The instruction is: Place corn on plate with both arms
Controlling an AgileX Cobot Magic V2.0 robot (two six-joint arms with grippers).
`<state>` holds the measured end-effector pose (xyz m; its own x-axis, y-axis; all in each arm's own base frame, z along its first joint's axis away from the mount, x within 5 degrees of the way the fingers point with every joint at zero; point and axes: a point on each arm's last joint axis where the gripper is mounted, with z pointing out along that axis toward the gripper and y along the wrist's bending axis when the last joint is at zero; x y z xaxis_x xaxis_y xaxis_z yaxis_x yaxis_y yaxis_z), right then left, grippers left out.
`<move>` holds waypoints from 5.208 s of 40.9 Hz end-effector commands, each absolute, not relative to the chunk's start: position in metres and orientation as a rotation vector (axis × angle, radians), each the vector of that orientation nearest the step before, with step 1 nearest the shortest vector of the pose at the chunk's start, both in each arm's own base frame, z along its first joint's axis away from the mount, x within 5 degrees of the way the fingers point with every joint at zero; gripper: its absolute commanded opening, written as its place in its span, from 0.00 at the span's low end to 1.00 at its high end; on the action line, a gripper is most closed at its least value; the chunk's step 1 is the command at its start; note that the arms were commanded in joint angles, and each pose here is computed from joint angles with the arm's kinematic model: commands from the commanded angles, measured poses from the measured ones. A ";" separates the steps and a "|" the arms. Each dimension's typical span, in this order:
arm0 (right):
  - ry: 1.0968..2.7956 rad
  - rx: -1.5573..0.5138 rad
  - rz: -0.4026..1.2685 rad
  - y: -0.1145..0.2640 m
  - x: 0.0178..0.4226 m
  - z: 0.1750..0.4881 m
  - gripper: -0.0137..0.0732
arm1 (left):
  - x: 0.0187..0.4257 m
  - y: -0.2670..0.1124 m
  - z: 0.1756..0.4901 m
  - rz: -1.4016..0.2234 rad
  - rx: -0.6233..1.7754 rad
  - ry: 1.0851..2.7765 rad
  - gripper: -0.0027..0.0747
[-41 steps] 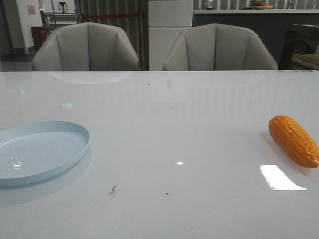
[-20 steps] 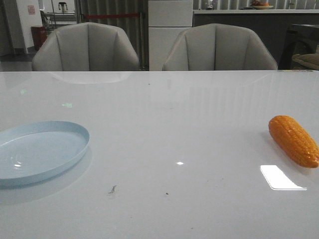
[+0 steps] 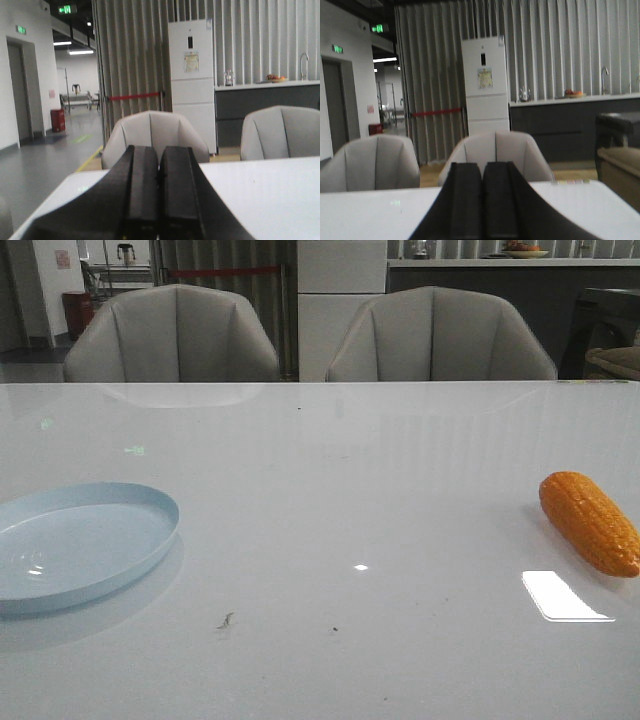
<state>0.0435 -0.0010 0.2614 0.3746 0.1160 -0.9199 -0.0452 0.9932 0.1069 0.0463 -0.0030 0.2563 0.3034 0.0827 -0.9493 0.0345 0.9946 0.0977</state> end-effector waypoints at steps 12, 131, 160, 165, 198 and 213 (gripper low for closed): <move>1.038 0.046 0.120 0.000 0.013 0.377 0.22 | 0.028 -0.002 0.358 0.092 0.137 1.083 0.15; 2.062 -0.040 0.079 0.010 0.180 0.319 0.84 | 0.289 -0.019 0.311 0.025 0.214 2.494 0.78; 2.063 -0.041 0.079 0.010 0.180 0.319 0.84 | 0.367 -0.024 0.198 0.019 0.246 2.850 0.78; 2.061 -0.040 0.079 0.010 0.180 0.319 0.84 | 0.370 -0.024 0.187 0.019 0.248 2.869 0.78; 2.063 -0.041 0.079 0.010 0.180 0.319 0.84 | 0.371 -0.024 0.181 0.024 0.257 2.921 0.16; 2.064 -0.041 0.080 0.010 0.180 0.319 0.84 | 0.393 -0.026 0.233 0.021 0.246 2.875 0.16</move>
